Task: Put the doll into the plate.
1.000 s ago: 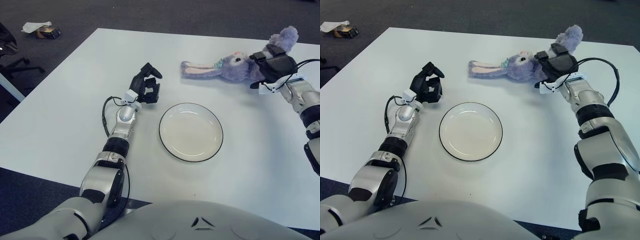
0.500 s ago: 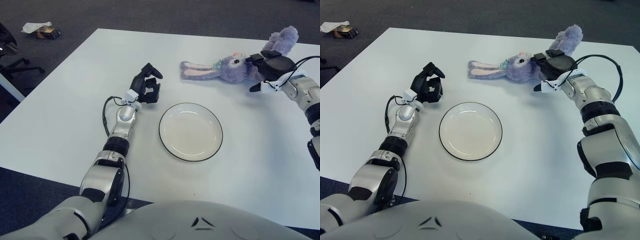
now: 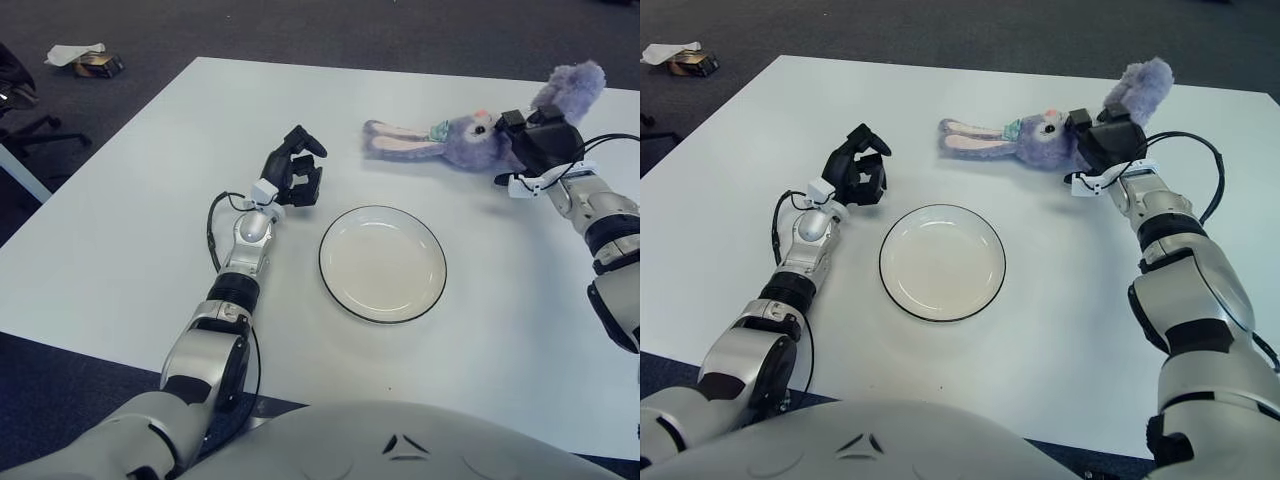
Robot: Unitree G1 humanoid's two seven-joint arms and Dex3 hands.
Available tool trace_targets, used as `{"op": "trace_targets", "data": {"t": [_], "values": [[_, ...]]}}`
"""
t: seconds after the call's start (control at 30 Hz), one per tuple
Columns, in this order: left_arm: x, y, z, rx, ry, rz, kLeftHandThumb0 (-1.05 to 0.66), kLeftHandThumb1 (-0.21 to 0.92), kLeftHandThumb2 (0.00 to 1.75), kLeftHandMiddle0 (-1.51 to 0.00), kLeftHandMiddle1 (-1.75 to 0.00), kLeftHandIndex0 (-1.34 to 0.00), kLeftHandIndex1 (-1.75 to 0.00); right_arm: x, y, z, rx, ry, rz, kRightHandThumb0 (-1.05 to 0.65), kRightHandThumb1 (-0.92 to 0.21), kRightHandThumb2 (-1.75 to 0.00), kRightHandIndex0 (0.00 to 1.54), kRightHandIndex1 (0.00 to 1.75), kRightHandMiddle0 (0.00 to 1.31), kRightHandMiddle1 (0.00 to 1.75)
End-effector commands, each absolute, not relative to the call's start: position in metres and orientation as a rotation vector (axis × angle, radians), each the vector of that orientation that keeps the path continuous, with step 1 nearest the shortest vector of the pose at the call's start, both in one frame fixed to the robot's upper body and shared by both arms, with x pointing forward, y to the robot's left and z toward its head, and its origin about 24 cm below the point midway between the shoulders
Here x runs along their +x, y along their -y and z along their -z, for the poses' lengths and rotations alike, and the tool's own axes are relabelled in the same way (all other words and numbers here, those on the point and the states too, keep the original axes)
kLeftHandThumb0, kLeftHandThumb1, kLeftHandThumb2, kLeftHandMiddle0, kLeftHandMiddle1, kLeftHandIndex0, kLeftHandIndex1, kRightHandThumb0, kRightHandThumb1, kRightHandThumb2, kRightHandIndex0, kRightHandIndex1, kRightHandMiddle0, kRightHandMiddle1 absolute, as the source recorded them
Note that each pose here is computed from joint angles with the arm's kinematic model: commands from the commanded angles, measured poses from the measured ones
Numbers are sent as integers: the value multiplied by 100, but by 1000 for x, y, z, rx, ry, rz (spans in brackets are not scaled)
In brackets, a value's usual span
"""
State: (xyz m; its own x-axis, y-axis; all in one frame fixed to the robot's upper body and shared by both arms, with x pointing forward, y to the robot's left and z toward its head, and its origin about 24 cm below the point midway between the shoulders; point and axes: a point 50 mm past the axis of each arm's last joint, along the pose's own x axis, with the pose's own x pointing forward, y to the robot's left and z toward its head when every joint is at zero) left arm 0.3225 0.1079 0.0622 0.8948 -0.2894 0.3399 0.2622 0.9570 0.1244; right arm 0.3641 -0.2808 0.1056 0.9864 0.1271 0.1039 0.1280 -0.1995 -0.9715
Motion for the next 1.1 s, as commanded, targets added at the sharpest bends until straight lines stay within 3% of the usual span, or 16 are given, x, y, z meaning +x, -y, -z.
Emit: {"op": "trace_targets", "data": {"t": [0.0,0.27,0.43,0.7,1.07], "values": [[297,-111,-14,70,191,287,-40,62,93,-94,-175,-38,-175,354,289,-83,-1774,81,-25,-2,-20,-134,74,144,56,174],[297,-111,-14,68,198,286,-40,62,94,-94,-175,-38,-175,351,294,-83,-1729,72,24,0,-7,-146,90,131,68,175],[297,-112,-14,71,197,287,-39,63,93,-93,-175,-38,-175,351,297,-85,-1718,70,44,0,-2,-153,94,133,69,175],[298,-112,-14,81,203,289,-39,64,91,-91,-175,-37,-175,349,301,-90,-1671,95,87,0,-6,-155,85,157,60,175],[298,-112,-13,79,198,285,-39,64,90,-92,-175,-37,-175,345,299,-99,-1629,222,104,0,-9,-154,83,161,56,175]]}}
